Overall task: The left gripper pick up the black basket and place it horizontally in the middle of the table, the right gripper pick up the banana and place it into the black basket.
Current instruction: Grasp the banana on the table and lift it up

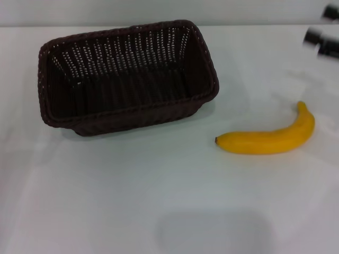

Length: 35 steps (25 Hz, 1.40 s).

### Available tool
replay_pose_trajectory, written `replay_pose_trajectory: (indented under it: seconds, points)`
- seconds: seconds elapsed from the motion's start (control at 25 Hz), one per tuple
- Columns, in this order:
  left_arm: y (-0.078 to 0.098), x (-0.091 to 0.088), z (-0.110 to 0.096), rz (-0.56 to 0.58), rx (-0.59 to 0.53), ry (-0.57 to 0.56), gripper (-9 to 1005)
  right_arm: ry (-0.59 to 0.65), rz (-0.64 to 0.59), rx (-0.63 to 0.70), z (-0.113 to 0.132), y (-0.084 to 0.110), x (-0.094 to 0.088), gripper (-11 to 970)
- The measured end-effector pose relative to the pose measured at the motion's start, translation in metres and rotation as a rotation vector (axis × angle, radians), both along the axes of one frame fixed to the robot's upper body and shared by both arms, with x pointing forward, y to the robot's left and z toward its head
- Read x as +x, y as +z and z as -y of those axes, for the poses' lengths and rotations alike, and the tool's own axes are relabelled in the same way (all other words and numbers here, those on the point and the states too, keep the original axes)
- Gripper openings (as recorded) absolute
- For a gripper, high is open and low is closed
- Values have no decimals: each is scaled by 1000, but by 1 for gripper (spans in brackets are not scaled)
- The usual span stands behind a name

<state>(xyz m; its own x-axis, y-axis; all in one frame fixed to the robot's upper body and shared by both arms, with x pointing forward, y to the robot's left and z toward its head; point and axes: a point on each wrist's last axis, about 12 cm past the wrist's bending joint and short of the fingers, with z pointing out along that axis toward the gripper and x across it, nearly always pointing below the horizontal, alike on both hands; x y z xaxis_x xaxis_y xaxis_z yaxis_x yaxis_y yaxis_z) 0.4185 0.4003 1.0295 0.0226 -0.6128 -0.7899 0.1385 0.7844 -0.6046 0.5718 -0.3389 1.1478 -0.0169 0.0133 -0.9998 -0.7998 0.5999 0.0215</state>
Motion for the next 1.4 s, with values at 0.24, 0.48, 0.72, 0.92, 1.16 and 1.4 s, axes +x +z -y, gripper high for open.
replay_pose_trajectory:
  seconds: [0.24, 0.48, 0.72, 0.92, 1.16, 1.4]
  points:
    - [-5, -11, -6, 4, 27, 96, 877, 267, -73, -372, -19, 26, -2, 837]
    - [-10, -18, -8, -17, 20, 139, 876, 330, -86, -646, -51, 40, -9, 837]
    - [-11, -13, -8, -26, 16, 143, 875, 390, -93, -787, -83, 36, -14, 838]
    - [-12, -11, -7, -33, 16, 140, 875, 410, -120, -823, -98, 27, -8, 838]
    - [-12, -8, -6, -38, 16, 136, 874, 416, -140, -875, -107, 16, 0, 837]
    - [-14, -6, -6, -50, 12, 139, 872, 439, -152, -949, -120, 2, 7, 833]
